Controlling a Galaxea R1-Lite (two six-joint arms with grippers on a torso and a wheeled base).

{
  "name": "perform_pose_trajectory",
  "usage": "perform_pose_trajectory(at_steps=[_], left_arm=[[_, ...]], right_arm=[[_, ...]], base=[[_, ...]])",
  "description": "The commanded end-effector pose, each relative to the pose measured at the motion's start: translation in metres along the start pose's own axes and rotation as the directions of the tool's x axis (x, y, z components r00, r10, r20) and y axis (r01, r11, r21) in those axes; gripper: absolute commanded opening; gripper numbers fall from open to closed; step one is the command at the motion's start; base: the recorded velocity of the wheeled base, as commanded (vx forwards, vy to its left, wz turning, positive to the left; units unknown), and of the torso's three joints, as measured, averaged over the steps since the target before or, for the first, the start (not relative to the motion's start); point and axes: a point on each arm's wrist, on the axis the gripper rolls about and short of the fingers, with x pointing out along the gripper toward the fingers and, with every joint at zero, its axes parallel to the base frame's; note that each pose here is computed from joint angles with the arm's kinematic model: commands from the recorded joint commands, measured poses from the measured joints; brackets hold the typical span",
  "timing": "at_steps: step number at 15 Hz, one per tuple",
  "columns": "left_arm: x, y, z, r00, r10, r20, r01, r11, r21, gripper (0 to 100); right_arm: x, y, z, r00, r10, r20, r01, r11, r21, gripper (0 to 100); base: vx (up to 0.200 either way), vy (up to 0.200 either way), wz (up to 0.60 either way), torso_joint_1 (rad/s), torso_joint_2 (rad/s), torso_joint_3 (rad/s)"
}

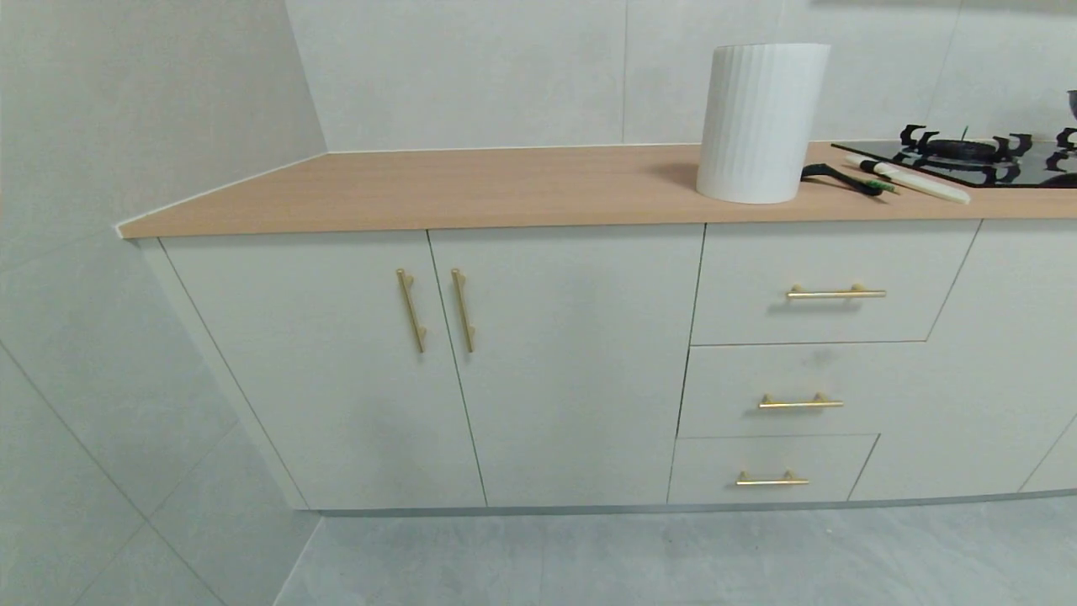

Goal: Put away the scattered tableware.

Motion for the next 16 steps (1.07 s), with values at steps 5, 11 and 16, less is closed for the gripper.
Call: perform_pose_trajectory(at_steps=[5, 11, 16], left_arm=[[0.0001, 0.0000, 0.0000, 1.000, 0.001, -0.002, -0.001, 1.000, 0.000, 100], [0.0001, 0.0000, 0.0000, 1.000, 0.001, -0.002, -0.001, 1.000, 0.000, 100], [0.0001, 0.0000, 0.0000, 1.000, 0.000, -0.002, 0.000, 1.000, 0.000, 100]], right_arm=[[0.0001, 0.0000, 0.0000, 1.000, 0.002, -0.001, -0.002, 1.000, 0.000, 100], [0.0001, 0.0000, 0.0000, 1.000, 0.002, -0.001, -0.002, 1.000, 0.000, 100], [0.0001, 0.0000, 0.0000, 1.000, 0.002, -0.001, -0.002, 1.000, 0.000, 100]], base=[[0.000, -0.200, 0.00, 0.001, 0.00, 0.000], [0.000, -0.033, 0.00, 0.000, 0.00, 0.001], [0.040, 0.000, 0.00, 0.000, 0.00, 0.000]])
